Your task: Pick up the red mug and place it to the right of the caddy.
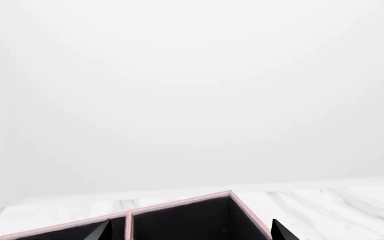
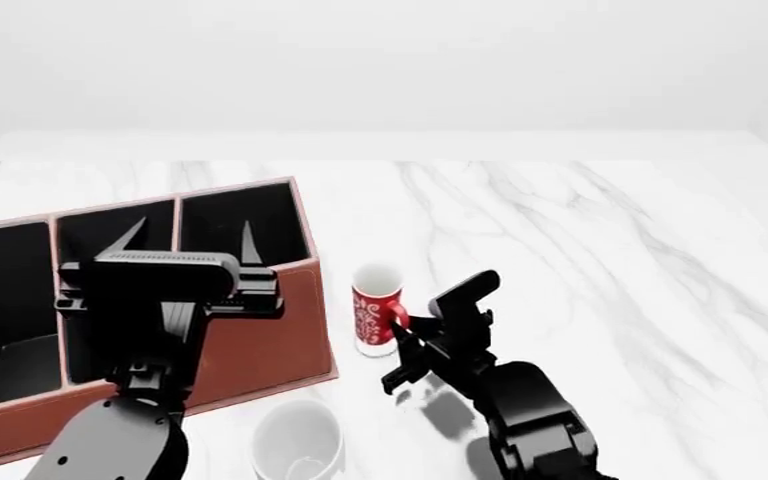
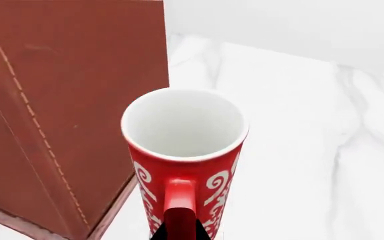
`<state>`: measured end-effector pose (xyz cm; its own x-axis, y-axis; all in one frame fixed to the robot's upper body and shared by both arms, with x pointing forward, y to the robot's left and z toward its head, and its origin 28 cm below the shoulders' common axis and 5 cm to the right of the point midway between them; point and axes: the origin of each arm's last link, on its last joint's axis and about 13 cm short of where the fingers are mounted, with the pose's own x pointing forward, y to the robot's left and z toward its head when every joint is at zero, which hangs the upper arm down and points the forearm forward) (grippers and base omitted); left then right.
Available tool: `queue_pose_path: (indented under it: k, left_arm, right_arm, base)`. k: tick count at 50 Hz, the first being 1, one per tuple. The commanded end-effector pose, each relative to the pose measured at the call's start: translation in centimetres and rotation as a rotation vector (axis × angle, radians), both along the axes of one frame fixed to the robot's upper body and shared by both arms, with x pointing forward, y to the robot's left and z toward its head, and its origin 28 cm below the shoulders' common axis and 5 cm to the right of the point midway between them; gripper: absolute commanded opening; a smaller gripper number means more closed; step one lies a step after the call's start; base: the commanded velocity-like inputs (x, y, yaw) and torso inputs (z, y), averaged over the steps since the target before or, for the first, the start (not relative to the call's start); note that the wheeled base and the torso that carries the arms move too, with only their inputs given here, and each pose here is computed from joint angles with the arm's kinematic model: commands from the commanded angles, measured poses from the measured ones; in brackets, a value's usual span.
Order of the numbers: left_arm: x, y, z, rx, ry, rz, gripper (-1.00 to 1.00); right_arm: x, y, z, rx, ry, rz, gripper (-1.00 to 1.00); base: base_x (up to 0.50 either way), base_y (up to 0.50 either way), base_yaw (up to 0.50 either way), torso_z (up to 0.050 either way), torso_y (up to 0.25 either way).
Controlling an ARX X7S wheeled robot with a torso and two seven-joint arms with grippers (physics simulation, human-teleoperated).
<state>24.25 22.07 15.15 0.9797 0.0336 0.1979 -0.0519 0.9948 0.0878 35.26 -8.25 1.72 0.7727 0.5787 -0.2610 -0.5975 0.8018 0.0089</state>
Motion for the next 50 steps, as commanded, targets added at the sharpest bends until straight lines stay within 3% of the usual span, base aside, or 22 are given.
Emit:
queue_pose_path:
  k: [1, 21, 22, 50]
  left_arm:
    - [-0.04, -0.06, -0.16, 0.003, 0.002, -0.003, 1.0]
    - [-0.04, 0.09, -0.17, -0.002, 0.004, -0.001, 1.0]
    - [-0.04, 0.11, -0.16, -0.002, 0.004, 0.0, 1.0]
    - [-0.01, 0.01, -0.3, -0.002, 0.006, -0.003, 1.0]
  right_arm:
    - [0.41, 0.79, 0.03, -0.001, 0.044, 0.025, -1.0]
    - [0.45, 0.82, 0.09, -0.021, 0.11, 0.027, -1.0]
    - [0.44, 0.85, 0.06, -0.019, 0.11, 0.04, 1.0]
    - [0.58, 0.3, 0.24, -0.014, 0.097, 0.024, 1.0]
  base:
    - [0.0, 0.0, 0.0, 0.0, 0.0]
    - [0.0, 0.0, 0.0, 0.0, 0.0]
    - [0.0, 0.0, 0.0, 0.0, 0.0]
    - [0.0, 0.0, 0.0, 0.0, 0.0]
